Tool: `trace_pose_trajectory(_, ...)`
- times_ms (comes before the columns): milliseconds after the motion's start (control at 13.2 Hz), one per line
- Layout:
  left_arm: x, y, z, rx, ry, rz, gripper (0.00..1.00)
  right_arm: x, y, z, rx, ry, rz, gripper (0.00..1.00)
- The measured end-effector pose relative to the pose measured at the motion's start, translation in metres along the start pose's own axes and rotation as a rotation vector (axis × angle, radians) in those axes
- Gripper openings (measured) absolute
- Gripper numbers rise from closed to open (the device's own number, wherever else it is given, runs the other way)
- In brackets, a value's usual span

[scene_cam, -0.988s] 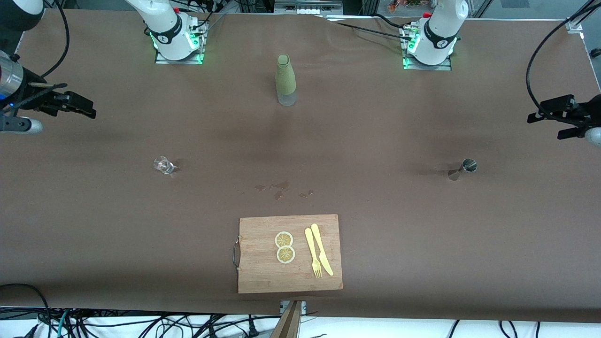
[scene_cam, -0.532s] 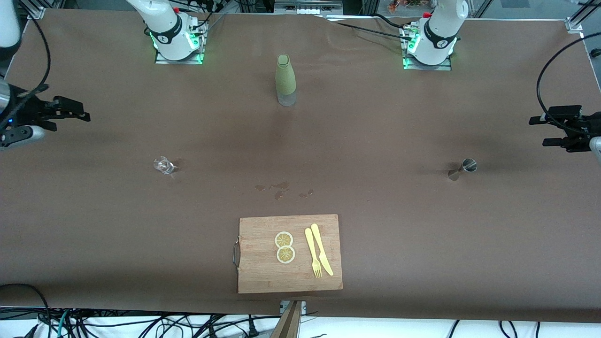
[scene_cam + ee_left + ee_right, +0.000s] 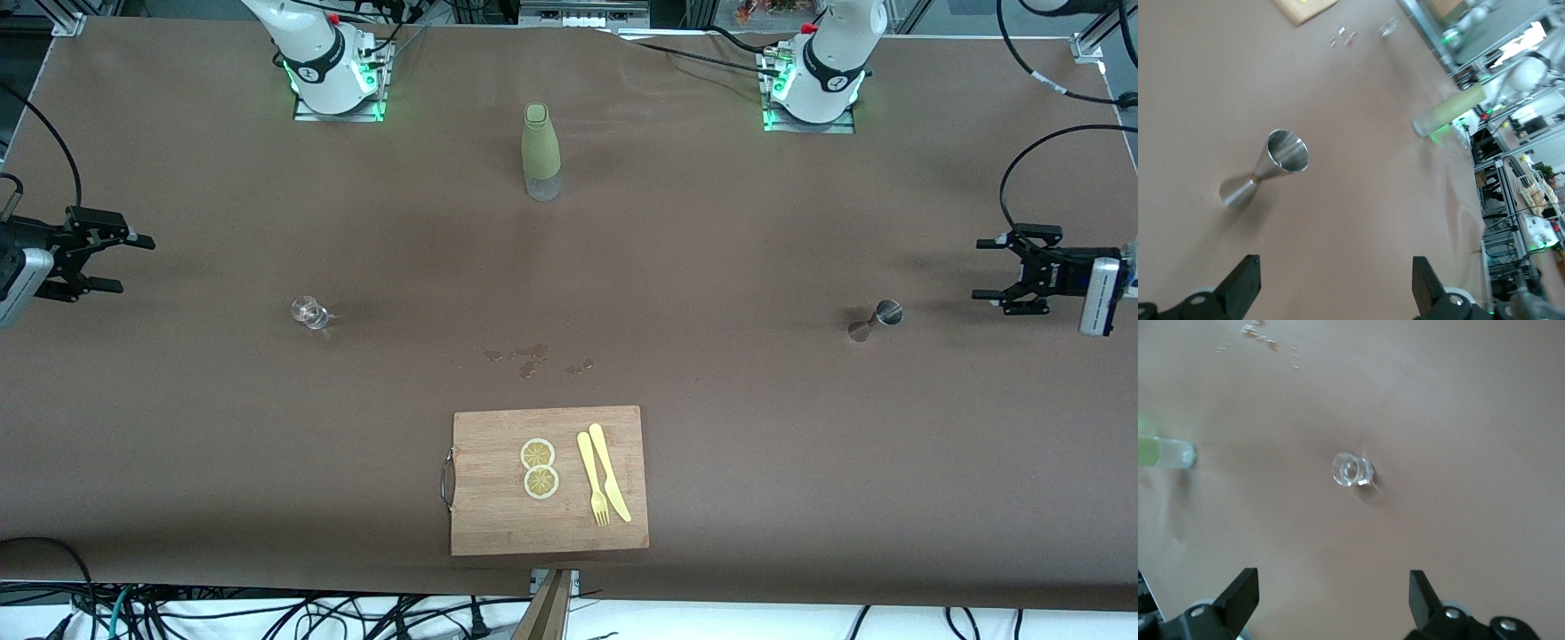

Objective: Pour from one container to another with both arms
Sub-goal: 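Grasp the glass beaker with the right gripper while the left gripper grasps the jigger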

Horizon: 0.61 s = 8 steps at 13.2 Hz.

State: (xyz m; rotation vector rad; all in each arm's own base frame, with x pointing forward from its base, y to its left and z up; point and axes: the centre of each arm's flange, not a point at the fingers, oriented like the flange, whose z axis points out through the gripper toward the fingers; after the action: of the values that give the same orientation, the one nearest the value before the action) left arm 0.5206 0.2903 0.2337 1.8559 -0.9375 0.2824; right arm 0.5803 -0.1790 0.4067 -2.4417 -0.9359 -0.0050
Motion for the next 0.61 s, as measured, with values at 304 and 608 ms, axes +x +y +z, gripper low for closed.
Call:
trace_pose_trajectory(304,-0.058,-0.047,0.047,-0.011,0.223,0.303,1.0,-0.027,0.06,0.062,0.114,0.197,-0.304,1.0)
trace_pose_trajectory(608,-0.076,-0.079,0.086,0.054,0.382,0.548,1.0,-0.033,0.095,0.122,0.116,0.361,-0.598,1.0)
